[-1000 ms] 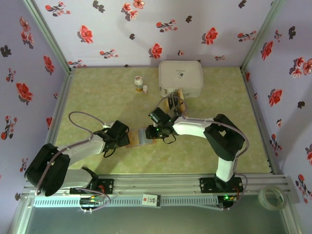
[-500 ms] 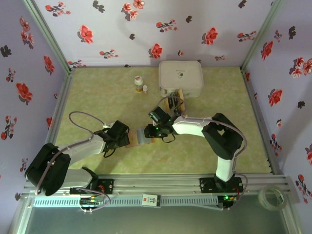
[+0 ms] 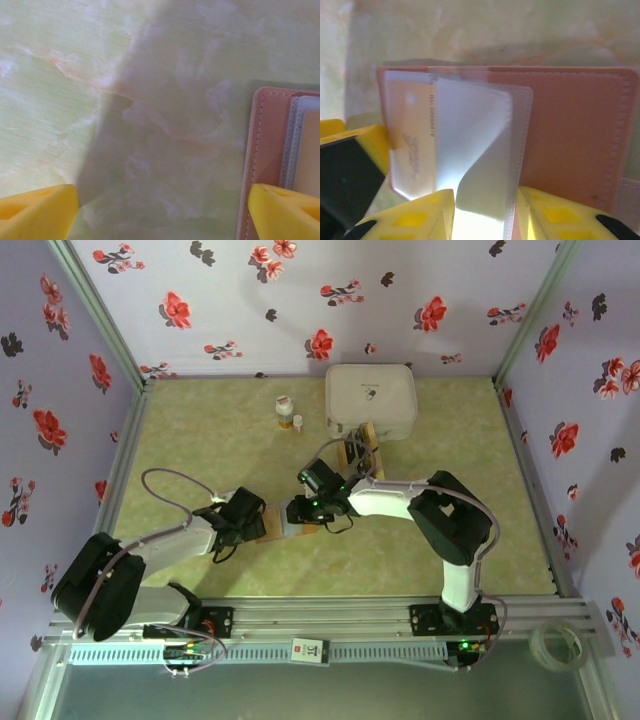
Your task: Put the credit cards into the card holder
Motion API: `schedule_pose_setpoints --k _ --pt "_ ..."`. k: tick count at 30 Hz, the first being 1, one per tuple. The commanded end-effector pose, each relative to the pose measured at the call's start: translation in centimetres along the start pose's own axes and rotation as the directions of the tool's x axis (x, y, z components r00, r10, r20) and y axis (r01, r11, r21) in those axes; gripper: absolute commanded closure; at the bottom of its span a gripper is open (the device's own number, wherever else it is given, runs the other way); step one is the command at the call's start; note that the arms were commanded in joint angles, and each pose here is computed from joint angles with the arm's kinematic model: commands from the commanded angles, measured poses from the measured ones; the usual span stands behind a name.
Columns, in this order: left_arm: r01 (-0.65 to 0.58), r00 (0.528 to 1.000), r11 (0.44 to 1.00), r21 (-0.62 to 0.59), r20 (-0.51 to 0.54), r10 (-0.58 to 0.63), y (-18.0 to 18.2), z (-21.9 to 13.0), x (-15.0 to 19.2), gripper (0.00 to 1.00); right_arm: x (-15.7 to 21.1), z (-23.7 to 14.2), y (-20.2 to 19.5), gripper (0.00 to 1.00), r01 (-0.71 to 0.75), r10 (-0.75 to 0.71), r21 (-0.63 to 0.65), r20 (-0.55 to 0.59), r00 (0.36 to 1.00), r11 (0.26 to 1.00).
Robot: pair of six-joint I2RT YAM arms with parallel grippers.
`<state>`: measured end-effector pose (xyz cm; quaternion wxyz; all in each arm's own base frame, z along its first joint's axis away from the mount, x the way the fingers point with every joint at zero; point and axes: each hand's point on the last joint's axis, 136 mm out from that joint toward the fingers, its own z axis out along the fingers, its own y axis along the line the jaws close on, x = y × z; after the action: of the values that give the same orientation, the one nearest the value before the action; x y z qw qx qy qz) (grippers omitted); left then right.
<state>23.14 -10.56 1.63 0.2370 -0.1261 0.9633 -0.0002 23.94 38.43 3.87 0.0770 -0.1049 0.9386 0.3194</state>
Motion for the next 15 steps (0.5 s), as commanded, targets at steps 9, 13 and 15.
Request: schedule_pose_setpoints --k 9,13,15 --pt "-0.015 1.000 1.000 0.007 -0.021 0.015 0.2 0.3 0.7 0.10 -1.0 0.3 4.1 0.63 -0.063 0.066 -0.195 0.006 0.998 0.979" --pt "0.031 0.999 0.999 0.010 0.026 -0.032 0.7 -1.2 -1.1 0.10 -1.4 0.1 5.2 0.63 -0.065 0.069 -0.224 0.014 0.997 0.972" --pt "0.072 0.996 0.997 0.023 0.055 -0.073 1.2 -2.1 -2.3 0.10 -1.5 0.2 5.7 0.63 -0.065 0.070 -0.234 0.014 0.997 0.970"
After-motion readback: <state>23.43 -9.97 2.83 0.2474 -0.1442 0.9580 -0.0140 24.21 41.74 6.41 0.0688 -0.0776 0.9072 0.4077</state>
